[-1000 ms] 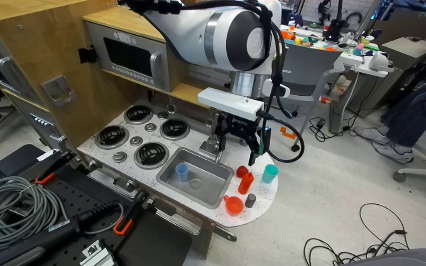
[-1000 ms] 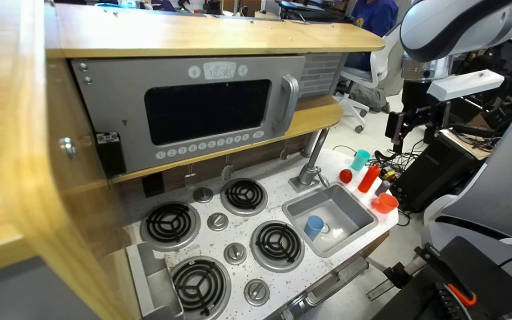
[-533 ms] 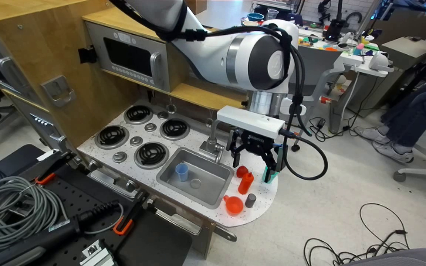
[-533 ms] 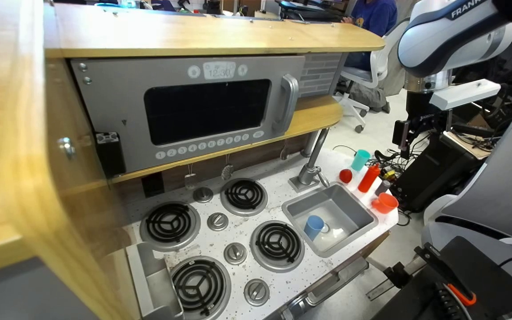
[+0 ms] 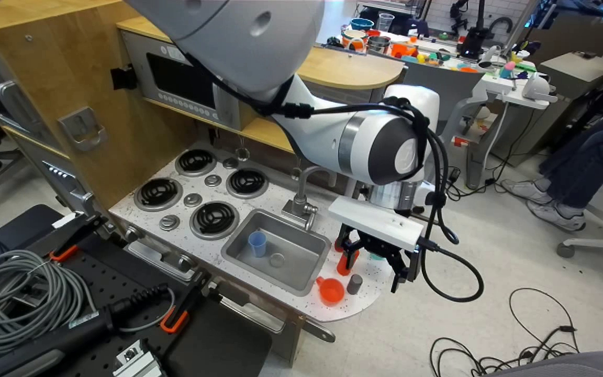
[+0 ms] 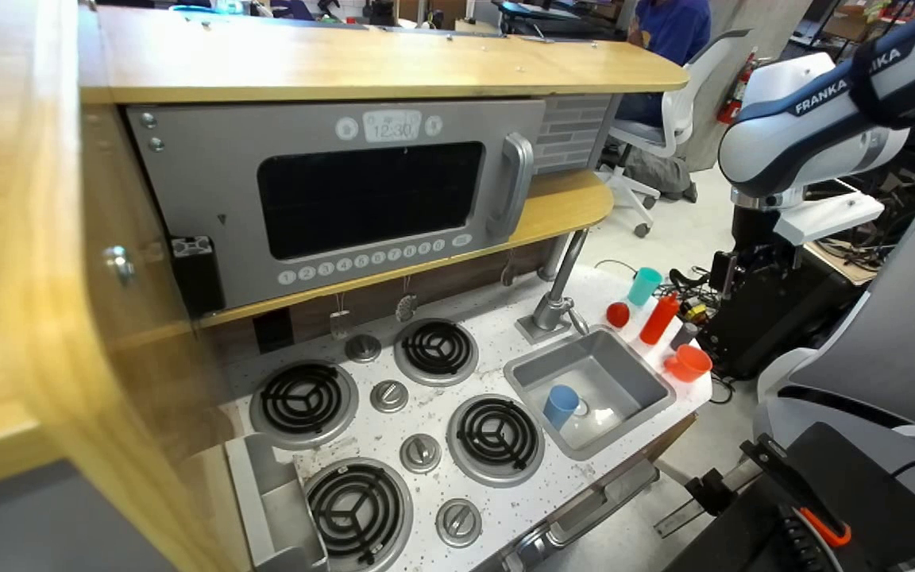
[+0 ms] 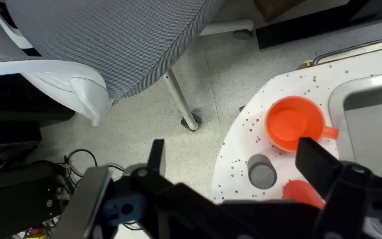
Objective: Put the gray block in the sink
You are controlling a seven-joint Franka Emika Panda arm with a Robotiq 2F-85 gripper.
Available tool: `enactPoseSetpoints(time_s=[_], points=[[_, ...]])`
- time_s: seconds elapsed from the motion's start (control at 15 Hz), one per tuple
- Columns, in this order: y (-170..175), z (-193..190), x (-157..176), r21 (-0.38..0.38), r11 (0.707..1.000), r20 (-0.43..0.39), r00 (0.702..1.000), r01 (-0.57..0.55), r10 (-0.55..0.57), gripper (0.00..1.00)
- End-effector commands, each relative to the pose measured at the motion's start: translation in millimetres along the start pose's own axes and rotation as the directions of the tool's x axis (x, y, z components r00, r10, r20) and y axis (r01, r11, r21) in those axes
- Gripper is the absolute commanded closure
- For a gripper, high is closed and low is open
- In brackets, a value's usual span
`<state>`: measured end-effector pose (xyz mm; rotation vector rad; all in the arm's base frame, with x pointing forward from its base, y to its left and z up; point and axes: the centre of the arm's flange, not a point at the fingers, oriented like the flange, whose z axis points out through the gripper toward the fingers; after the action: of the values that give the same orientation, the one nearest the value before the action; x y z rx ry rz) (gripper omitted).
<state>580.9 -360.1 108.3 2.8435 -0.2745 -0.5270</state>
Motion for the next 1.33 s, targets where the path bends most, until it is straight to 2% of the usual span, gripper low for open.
enactPoseSetpoints(time_s=[0.0,0.13,0.4,0.67,1.07,1.27], points=[[16.7,24.0,11.4,-0.015,0.999,0.000,0.999,0.045,-0.045,0.00],[20.1,30.1,13.3,-0.011,0.997,0.009,0.997,0.071,-0.071,0.00],[19.7,26.7,19.9,-0.006,0.991,-0.021,0.991,0.130,-0.130,0.00],[11.7,36.2,18.1,-0.035,0.989,-0.031,0.989,0.146,-0.147,0.00],[-2.7,53.7,22.3,-0.055,0.988,-0.126,0.981,0.142,-0.148,0.00],[-7.9,59.5,21.6,-0.062,0.987,-0.137,0.978,0.148,-0.155,0.00]])
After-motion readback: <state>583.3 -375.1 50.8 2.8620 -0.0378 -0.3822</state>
